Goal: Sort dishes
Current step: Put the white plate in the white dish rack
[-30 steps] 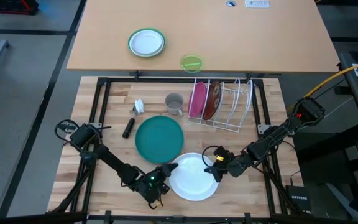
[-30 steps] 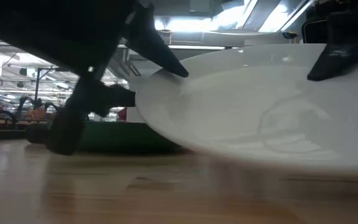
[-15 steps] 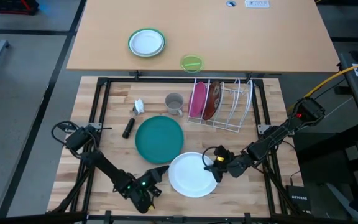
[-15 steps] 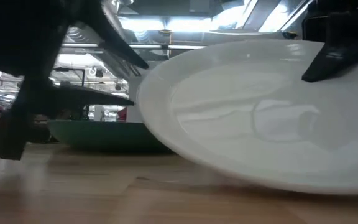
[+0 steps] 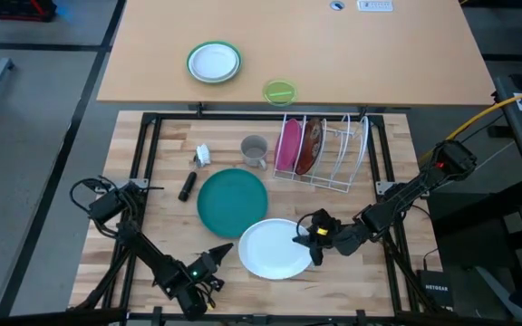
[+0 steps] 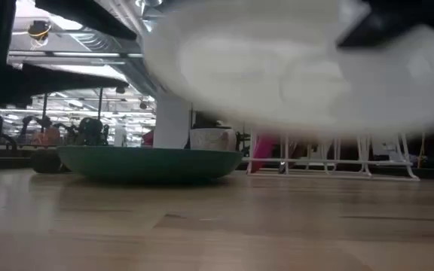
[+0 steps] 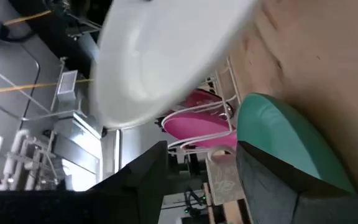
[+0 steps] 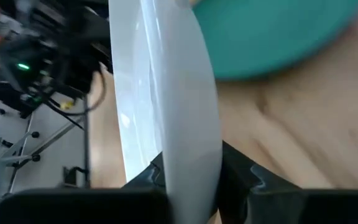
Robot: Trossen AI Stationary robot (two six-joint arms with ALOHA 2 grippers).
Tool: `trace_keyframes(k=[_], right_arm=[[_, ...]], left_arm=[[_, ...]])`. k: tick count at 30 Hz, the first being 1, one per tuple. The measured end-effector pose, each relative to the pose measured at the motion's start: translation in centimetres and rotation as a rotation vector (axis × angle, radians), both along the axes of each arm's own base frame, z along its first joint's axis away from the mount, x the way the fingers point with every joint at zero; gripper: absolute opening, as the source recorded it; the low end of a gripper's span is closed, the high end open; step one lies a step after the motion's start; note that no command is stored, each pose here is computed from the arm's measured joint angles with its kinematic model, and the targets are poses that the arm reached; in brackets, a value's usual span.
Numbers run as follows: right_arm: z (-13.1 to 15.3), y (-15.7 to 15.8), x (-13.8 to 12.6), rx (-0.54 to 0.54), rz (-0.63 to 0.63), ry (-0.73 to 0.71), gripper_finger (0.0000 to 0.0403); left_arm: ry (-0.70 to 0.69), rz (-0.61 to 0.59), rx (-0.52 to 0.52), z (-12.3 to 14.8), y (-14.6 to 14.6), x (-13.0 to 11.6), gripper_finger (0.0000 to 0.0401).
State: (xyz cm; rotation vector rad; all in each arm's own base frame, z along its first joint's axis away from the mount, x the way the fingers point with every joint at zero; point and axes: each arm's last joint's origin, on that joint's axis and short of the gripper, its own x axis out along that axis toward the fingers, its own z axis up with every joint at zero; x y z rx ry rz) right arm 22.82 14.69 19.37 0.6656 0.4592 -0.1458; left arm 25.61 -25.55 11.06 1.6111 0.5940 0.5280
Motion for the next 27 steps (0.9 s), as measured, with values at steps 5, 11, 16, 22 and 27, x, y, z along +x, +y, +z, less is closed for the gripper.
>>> trace_keyframes(k=[5, 11, 16, 22, 27], right_arm=[[4.0, -0.8, 0.4, -0.144, 0.012, -0.119, 0.0067], [9.3, -2.9, -0.2, -0.360, -0.016, -0.072, 0.0067], [14.4, -5.0, -1.9, -0.543, -0.080, 0.101, 0.0066], [20.5, -7.0, -4.3, -0.714, -0.247, 0.162, 0.0066], [23.9, -8.4, -6.2, -0.839, -0.422, 0.145, 0.0066]], left_arm=[[-0.098, 0.003, -0.113, 1.5, 0.6, -0.3, 0.0180], [-0.225, 0.017, -0.258, 3.5, 1.9, -0.9, 0.0180], [-0.279, 0.038, -0.312, 4.5, 3.2, -1.1, 0.0180], [-0.324, 0.080, -0.350, 4.5, 4.7, -0.5, 0.0180], [-0.358, 0.126, -0.368, 4.5, 6.2, 0.1, 0.0180]])
